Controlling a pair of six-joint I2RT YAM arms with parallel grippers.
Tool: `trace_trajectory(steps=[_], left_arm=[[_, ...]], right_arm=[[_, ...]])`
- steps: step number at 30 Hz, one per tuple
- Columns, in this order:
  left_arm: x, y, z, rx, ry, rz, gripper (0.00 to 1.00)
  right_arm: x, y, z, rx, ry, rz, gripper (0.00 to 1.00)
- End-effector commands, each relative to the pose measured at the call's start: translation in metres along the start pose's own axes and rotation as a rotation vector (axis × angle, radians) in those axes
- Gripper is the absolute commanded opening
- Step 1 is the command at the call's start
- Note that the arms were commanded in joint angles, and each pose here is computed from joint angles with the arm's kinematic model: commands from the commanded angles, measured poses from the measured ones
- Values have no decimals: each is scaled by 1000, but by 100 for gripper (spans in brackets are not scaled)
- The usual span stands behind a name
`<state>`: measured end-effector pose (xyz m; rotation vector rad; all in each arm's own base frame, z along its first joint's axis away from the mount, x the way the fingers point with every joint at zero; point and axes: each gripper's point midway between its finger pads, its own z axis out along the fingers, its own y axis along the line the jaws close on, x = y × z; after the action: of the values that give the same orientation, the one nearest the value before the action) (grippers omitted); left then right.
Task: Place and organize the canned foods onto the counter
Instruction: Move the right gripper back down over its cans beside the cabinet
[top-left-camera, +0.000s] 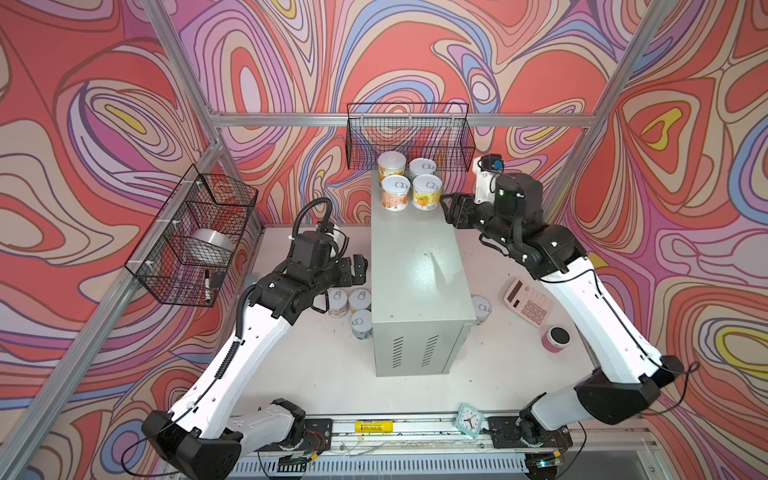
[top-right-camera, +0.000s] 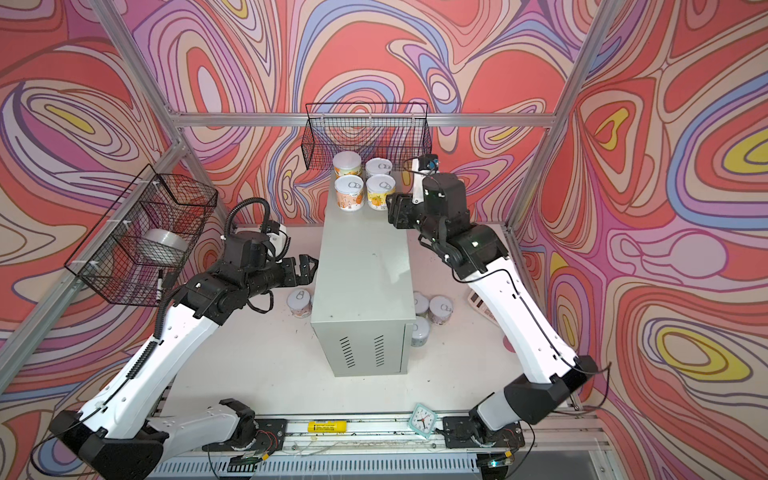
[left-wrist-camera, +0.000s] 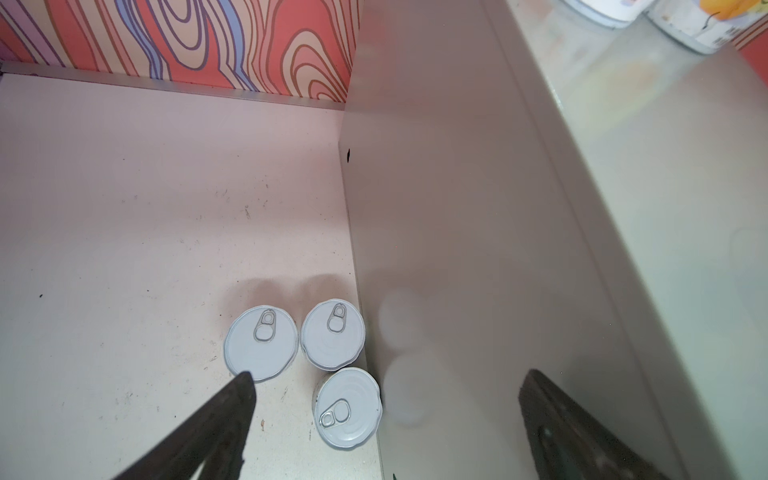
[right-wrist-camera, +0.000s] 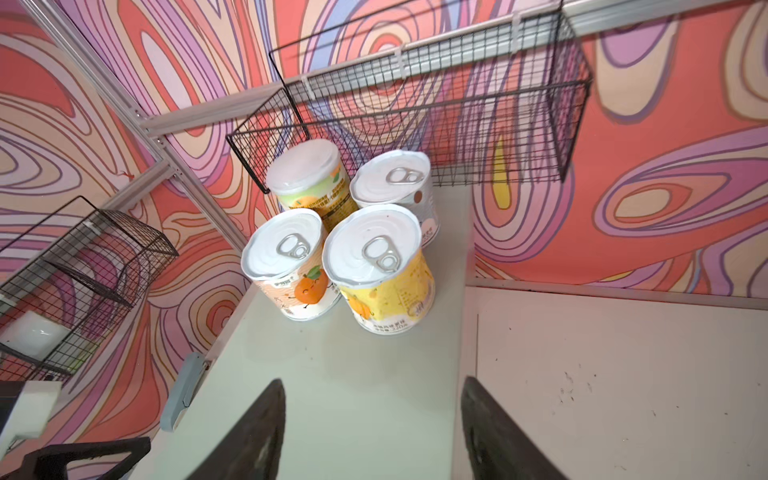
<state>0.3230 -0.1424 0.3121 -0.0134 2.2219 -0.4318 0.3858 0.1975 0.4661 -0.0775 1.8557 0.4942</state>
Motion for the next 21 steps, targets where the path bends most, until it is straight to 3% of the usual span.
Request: trace_trajectory(steps=[1, 8, 14, 21], left_arm=[[-6, 2, -2, -3, -45, -15, 100], [0, 5, -5, -9, -28, -21, 100], [9, -3, -5, 45, 6, 5, 100], [15, 4, -5, 20, 5, 13, 100]], right_arm=[[6, -18, -10, 81, 20, -3, 69], [15, -52, 18, 137, 51, 27, 70], [5, -61, 44, 162, -29, 18, 70], [11, -64, 78, 174, -23, 29, 69]])
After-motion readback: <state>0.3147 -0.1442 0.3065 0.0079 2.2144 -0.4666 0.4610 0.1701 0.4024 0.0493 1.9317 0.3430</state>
